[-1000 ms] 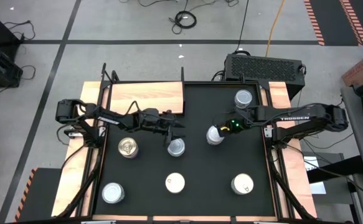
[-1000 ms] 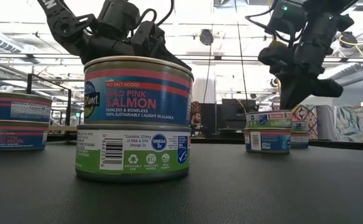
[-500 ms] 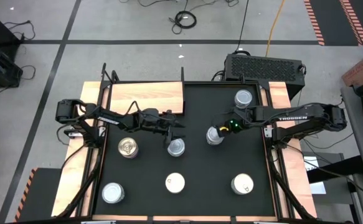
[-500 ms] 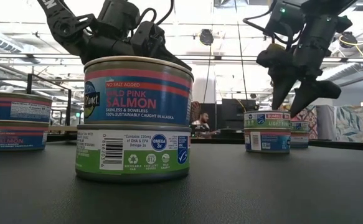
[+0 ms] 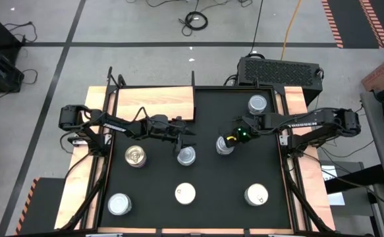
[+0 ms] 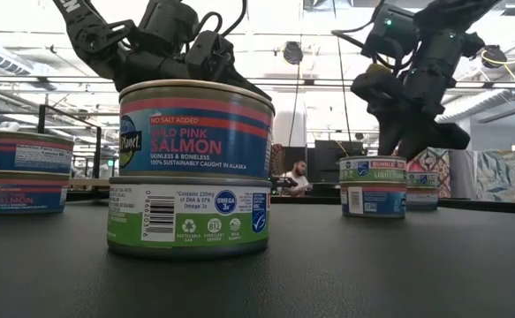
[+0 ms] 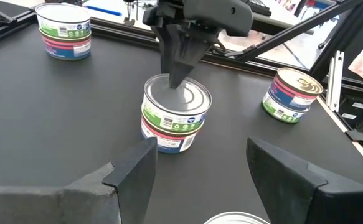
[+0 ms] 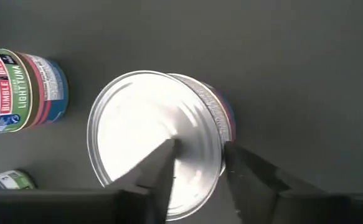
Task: Stack canned seafood by type on shelf
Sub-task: Remove the green and white tuna can from the blue and pink tuna can on the table
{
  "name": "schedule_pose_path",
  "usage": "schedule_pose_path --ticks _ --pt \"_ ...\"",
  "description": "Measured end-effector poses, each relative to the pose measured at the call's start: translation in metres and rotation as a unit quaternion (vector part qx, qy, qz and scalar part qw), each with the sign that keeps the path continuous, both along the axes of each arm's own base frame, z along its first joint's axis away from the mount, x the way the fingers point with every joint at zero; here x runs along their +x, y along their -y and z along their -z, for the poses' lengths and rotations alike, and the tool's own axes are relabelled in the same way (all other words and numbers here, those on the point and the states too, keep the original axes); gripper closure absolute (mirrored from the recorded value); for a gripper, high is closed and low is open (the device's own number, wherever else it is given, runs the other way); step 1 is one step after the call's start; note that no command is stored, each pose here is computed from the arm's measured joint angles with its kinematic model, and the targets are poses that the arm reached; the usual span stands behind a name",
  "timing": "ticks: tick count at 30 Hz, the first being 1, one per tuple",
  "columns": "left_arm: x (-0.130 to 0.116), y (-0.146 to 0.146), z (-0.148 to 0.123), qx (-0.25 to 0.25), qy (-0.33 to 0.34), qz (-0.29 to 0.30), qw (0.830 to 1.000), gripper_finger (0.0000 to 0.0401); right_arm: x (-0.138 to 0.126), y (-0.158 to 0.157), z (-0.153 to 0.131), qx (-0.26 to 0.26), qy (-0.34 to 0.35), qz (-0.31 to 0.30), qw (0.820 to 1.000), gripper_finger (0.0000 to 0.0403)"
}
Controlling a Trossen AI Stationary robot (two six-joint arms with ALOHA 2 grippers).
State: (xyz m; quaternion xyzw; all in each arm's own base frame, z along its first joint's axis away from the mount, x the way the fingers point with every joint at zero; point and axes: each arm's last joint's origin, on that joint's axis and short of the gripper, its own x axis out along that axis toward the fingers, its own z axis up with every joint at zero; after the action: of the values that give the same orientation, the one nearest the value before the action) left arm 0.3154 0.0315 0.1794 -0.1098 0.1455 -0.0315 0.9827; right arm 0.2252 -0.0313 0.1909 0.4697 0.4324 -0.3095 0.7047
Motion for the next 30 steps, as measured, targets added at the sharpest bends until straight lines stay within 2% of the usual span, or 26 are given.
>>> schedule_pose_path --ticks 3,5,18,25,30 --pt "0.000 0.000 0.000 0.000 -0.001 0.000 1.000 0.0154 -0.001 0.000 0.000 -0.002 -0.004 -0.001 1.000 0.0365" --pt "0.000 0.000 0.000 0.000 -0.001 0.000 1.000 0.0154 -0.001 0.000 0.000 -0.005 -0.003 -0.003 1.000 0.0390" --pt "0.000 0.001 0.001 -0.004 -0.003 0.013 1.000 0.0154 -0.007 0.003 -0.008 -0.014 0.020 -0.002 1.000 0.0402" --pt "0.000 0.001 0.000 -0.008 -0.001 0.022 1.000 0.0154 -0.009 0.003 -0.020 -0.026 0.064 0.008 0.998 0.0402" --pt "0.002 -0.002 -0.003 -0.050 -0.001 0.005 0.999 0.0154 -0.008 0.003 -0.025 -0.033 0.085 0.004 0.996 0.0402"
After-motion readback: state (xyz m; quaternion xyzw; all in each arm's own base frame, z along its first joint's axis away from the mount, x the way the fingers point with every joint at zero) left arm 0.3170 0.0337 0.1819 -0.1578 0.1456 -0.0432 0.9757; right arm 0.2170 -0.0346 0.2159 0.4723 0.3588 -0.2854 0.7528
